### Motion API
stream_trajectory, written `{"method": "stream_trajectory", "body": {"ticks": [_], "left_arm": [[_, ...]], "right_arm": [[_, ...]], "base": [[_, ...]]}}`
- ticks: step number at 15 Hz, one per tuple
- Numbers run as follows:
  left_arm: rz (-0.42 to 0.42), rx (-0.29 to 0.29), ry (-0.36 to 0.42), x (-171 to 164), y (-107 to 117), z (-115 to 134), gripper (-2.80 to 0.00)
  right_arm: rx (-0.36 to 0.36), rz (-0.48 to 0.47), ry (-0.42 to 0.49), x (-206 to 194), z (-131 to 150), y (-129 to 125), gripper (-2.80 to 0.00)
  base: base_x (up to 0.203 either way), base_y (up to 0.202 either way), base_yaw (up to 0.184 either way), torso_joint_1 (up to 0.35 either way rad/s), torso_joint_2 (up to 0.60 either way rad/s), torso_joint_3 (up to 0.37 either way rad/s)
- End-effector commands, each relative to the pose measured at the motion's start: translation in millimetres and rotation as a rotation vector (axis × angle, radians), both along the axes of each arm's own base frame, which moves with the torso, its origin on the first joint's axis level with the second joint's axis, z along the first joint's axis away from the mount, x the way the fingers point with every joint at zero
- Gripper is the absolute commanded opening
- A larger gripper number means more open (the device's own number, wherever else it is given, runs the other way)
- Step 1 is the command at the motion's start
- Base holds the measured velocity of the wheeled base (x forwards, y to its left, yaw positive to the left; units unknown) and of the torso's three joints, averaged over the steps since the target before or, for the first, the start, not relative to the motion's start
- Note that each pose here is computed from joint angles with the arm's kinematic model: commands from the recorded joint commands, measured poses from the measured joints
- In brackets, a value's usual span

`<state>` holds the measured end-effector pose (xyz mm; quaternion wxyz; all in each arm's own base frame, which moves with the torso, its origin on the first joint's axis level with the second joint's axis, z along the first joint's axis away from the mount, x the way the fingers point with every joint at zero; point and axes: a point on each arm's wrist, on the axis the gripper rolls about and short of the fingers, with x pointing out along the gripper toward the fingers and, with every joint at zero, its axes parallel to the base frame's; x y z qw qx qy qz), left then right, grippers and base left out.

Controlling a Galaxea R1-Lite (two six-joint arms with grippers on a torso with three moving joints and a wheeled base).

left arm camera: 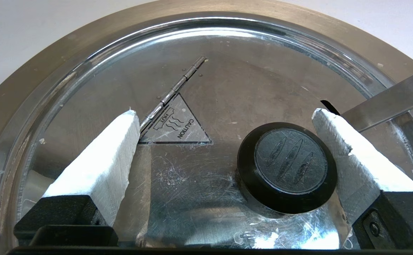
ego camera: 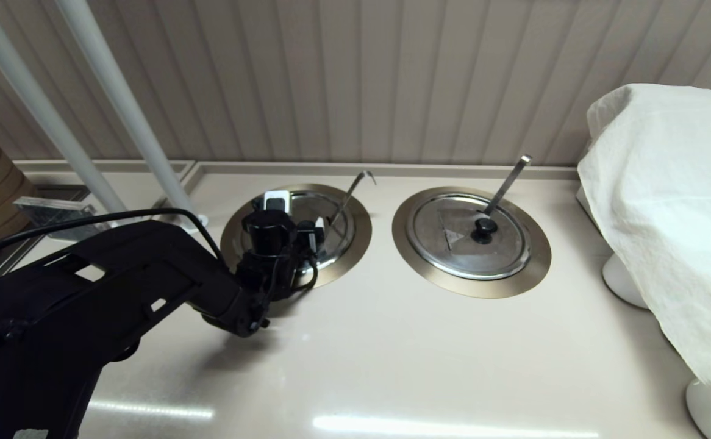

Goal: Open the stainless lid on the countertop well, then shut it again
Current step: Open the lid

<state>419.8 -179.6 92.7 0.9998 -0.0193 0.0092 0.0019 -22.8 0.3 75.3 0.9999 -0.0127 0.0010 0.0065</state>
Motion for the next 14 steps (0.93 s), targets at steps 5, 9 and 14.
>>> {"method": "stream_trajectory", "body": {"ticks": [5,9,14], "left_arm": [[0.003,-0.004,-0.009,-3,1,5,0.00],[-0.003,0.010,0.019,-7,2,-3,0.00],[-0.001,0.016,0.025,-5,3,-6,0.00]], "right_arm": [[-0.001,0.001,-0.001,0,0,0,0.00],[-0.001,0.001,-0.001,0,0,0,0.00],[-0.001,0.001,-0.001,0,0,0,0.00]], "base": [[0.000,0.000,0.000,0.000,0.00,0.000],[0.000,0.000,0.000,0.000,0.00,0.000],[0.000,0.000,0.000,0.000,0.00,0.000]]}}
